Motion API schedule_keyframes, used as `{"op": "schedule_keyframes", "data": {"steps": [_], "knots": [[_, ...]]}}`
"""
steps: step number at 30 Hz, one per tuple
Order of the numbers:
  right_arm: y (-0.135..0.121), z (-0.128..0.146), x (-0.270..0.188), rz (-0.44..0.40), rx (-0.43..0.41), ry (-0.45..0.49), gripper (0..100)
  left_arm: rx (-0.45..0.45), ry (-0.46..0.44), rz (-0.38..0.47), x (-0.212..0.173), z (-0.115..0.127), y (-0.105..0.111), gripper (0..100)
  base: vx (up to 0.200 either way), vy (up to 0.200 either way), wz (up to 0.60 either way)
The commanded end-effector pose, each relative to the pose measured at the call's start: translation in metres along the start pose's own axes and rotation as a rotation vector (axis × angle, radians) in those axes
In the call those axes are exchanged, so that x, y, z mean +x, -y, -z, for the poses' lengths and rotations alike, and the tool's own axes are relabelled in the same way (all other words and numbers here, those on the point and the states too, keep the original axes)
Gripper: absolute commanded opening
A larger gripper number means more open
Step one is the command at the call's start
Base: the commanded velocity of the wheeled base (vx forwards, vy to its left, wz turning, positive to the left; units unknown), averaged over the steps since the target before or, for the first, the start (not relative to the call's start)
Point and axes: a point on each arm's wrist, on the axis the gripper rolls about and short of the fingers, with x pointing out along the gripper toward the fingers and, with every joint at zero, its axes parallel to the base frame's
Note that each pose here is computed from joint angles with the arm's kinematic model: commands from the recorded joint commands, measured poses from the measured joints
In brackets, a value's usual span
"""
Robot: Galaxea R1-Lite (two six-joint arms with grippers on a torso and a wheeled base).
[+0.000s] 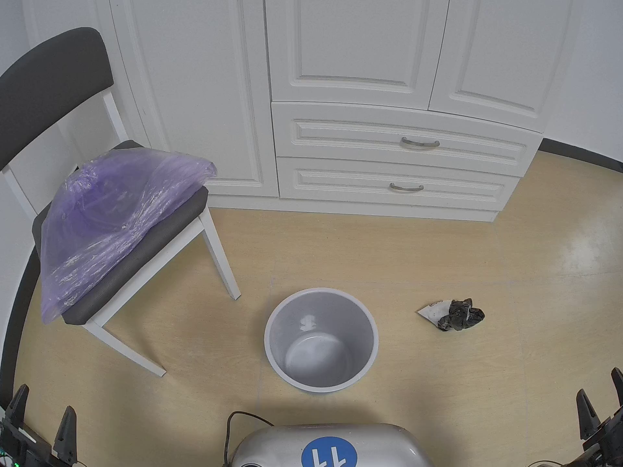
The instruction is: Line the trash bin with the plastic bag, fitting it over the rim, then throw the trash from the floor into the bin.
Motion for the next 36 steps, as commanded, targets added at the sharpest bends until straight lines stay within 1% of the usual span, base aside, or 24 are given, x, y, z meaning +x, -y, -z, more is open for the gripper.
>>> {"op": "schedule_keyframes", "data": {"steps": [1,36], "knots": [[0.0003,0.0044,-0.0002,0.001,0.0,0.002,100,0.0,0.0,0.001,0.0,0.0048,-0.0001,100,0.0,0.0,0.0],[0.0004,0.0046,0.0,0.007,-0.007,0.002,100,0.009,0.002,0.006,0.0,0.0047,-0.0001,100,0.0,0.0,0.0]]}}
